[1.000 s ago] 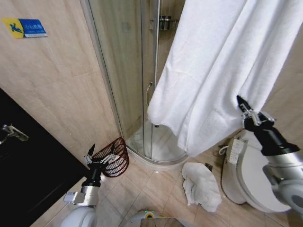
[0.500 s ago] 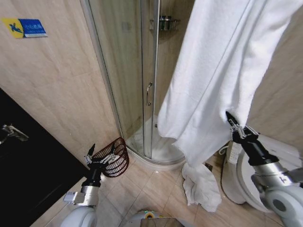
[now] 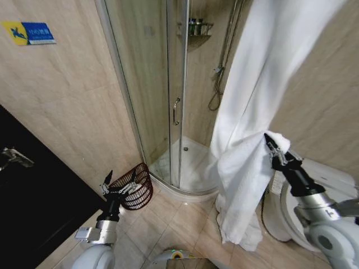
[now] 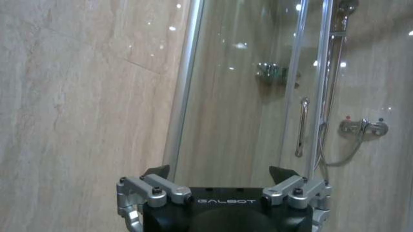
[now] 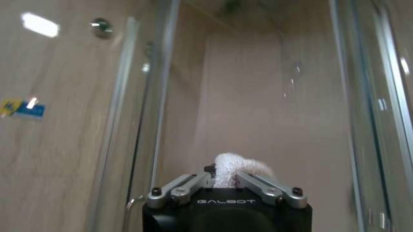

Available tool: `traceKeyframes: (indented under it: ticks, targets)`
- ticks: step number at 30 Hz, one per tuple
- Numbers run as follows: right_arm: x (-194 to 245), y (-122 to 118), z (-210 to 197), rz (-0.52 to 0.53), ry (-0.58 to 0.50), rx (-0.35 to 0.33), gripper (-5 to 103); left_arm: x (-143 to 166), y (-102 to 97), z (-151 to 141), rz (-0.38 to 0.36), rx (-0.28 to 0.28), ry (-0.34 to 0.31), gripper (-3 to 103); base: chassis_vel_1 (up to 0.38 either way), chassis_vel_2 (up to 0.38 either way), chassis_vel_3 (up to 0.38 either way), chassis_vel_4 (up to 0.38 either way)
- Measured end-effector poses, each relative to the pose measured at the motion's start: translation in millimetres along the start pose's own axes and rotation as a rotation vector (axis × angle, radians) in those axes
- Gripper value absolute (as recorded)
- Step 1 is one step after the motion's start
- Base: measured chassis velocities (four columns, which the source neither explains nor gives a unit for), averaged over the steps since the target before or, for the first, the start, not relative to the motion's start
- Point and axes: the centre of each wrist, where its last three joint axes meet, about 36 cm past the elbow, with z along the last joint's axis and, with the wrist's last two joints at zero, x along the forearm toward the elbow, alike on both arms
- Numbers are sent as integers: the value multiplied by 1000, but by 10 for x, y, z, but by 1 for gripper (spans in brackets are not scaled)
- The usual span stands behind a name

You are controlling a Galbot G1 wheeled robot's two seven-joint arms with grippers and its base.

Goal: Discard the used towel into the hamper.

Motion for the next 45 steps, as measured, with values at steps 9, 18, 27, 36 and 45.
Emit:
traceKeyframes:
  ticks: [9, 18, 27, 36, 45]
  targets:
    - [-137, -239, -464, -32, -58, 219, 2, 0, 0, 0, 0, 0, 0, 100, 0, 0, 0, 0]
    - [-177, -280, -682, -32, -106, 214, 2, 0, 0, 0, 0, 0, 0, 100, 0, 0, 0, 0]
    - [-169, -331, -815, 84, -125, 181, 2, 0, 0, 0, 0, 0, 0, 100, 0, 0, 0, 0]
    - [-118, -345, -809, 173, -141, 146, 2, 0, 0, 0, 0, 0, 0, 100, 0, 0, 0, 0]
    - [-68, -365, -829, 193, -146, 145, 2, 0, 0, 0, 0, 0, 0, 100, 0, 0, 0, 0]
